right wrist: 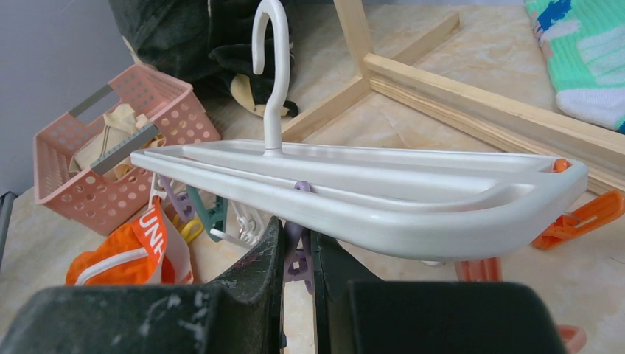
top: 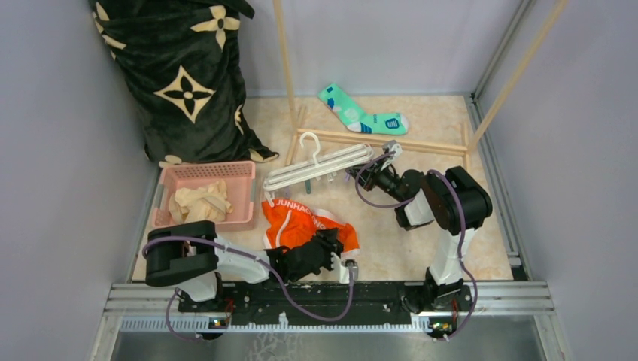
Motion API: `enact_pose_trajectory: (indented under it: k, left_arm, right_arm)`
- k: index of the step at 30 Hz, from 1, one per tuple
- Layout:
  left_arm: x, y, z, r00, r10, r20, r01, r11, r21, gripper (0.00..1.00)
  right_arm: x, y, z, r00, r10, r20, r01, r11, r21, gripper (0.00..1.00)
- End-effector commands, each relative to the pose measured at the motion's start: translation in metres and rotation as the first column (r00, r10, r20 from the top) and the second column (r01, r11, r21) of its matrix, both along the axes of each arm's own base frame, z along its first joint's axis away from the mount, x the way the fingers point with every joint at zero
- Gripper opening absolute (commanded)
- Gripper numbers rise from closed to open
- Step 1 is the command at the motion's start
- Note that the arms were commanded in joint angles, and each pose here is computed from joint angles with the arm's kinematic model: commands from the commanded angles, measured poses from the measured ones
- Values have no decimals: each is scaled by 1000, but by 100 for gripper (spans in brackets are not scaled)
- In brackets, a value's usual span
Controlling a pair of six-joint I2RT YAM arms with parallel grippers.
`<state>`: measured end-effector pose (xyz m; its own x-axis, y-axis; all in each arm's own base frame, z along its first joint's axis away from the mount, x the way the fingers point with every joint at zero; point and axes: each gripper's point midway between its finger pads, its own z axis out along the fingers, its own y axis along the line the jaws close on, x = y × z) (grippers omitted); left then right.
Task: Clip the underwear to the hanger
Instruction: Adjust the underwear at the center of the board.
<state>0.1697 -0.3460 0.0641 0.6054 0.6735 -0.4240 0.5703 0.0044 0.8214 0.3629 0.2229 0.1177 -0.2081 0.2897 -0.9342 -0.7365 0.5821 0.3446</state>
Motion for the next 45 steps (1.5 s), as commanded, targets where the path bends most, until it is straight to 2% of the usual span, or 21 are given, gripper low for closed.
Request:
enact_pose_trajectory:
  k: [1, 2, 4, 11, 15, 17, 22, 24, 26, 27, 29, 32, 38, 45]
  left_arm:
    - [-4, -6, 17, 998, 25, -59, -31, 993, -110, 59]
    - [-5, -8, 23, 997, 21, -69, -30, 990, -135, 67]
    - [-8, -11, 34, 996, 8, -94, -24, 985, -170, 72]
    - [-23, -23, 78, 958, -96, -271, 26, 968, -250, 77]
    - [-17, -20, 97, 842, -201, -500, 35, 946, -321, 76]
    - [-7, -13, 98, 779, -214, -589, 33, 953, -302, 77]
    - [16, -12, 82, 637, -175, -751, 83, 984, -158, 74]
    - [13, -14, 69, 553, -187, -812, 156, 981, -120, 71]
    - [12, -17, 55, 491, -162, -856, 185, 979, -79, 69]
    - [13, -17, 49, 480, -158, -863, 205, 977, -65, 67]
    - [18, -18, 31, 473, -121, -873, 221, 975, -16, 64]
    - [30, -20, 19, 503, -91, -860, 206, 979, 17, 64]
    - [54, -22, 17, 580, -68, -812, 146, 989, 21, 69]
    - [67, -20, 18, 604, -63, -794, 119, 993, 12, 72]
  right_arm:
    - [4, 2, 54, 975, 4, 224, -18, 998, 63, 0]
    - [4, 2, 54, 975, 4, 223, -18, 998, 61, 0]
    - [4, 2, 53, 975, 5, 223, -19, 998, 60, 0]
    - [4, 2, 53, 975, 6, 222, -20, 998, 61, 0]
    - [5, 2, 53, 975, 8, 221, -22, 998, 62, 0]
    - [5, 3, 53, 975, 9, 221, -23, 998, 62, 0]
    - [5, 4, 54, 975, 13, 220, -28, 998, 65, 0]
    - [5, 4, 54, 975, 14, 221, -29, 997, 65, 0]
    - [4, 4, 56, 974, 16, 225, -31, 997, 65, 0]
    - [4, 3, 56, 974, 15, 226, -30, 997, 65, 0]
    - [3, 3, 58, 973, 14, 232, -30, 997, 65, 0]
    - [5, 3, 58, 973, 10, 232, -26, 997, 67, 0]
    - [16, 7, 55, 972, 15, 235, -29, 998, 54, 0]
    - [22, 10, 54, 973, 22, 230, -37, 997, 64, 0]
